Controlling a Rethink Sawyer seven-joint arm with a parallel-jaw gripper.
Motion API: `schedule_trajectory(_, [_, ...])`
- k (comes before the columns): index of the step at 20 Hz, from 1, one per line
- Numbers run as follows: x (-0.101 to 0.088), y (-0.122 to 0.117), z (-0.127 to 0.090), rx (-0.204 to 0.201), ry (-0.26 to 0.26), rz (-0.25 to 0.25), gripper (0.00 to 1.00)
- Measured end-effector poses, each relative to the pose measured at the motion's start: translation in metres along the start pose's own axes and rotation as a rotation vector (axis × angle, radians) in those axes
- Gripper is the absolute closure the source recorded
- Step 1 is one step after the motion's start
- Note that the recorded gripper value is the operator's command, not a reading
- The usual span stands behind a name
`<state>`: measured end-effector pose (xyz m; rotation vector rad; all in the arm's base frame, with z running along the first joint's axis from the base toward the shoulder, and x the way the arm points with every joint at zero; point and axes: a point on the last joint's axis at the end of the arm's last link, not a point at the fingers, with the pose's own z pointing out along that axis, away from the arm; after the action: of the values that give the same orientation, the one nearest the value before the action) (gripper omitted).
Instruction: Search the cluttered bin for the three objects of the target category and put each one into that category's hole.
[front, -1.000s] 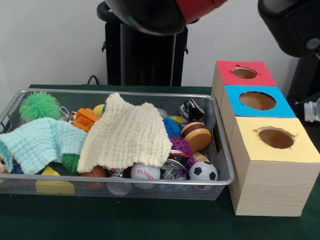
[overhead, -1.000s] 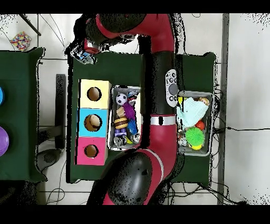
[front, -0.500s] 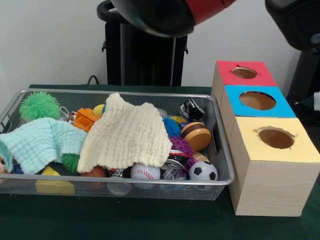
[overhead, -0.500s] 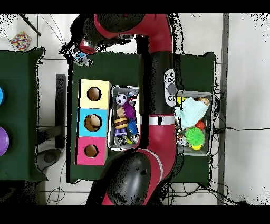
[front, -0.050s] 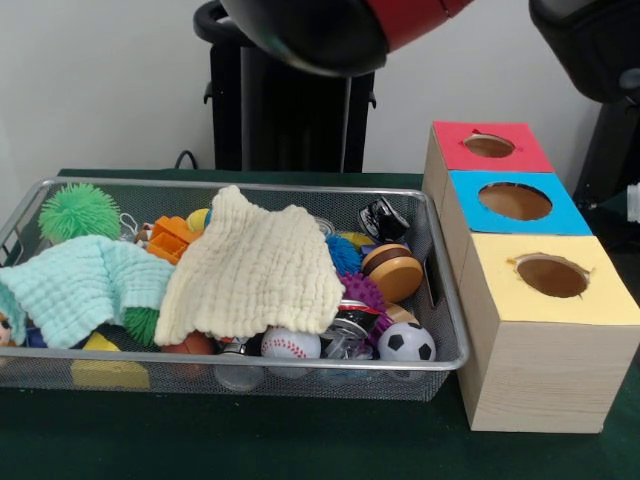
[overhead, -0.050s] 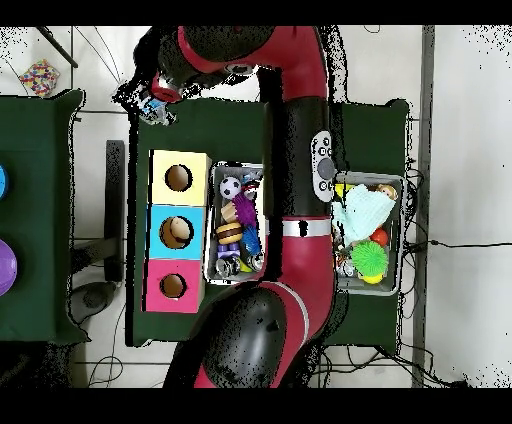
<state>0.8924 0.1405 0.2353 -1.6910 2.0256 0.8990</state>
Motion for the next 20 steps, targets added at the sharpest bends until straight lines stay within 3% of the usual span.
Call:
schedule_trajectory(7, [0.014,-0.004,-0.004,0.000,-0.006,0.017,1.00])
schedule_trajectory(16, [0.066,-0.015,-0.026,0.004,-0.025,0.078,1.00])
schedule_trajectory(20, [0.092,-0.014,-0.032,-0.038,-0.018,0.108,1.00])
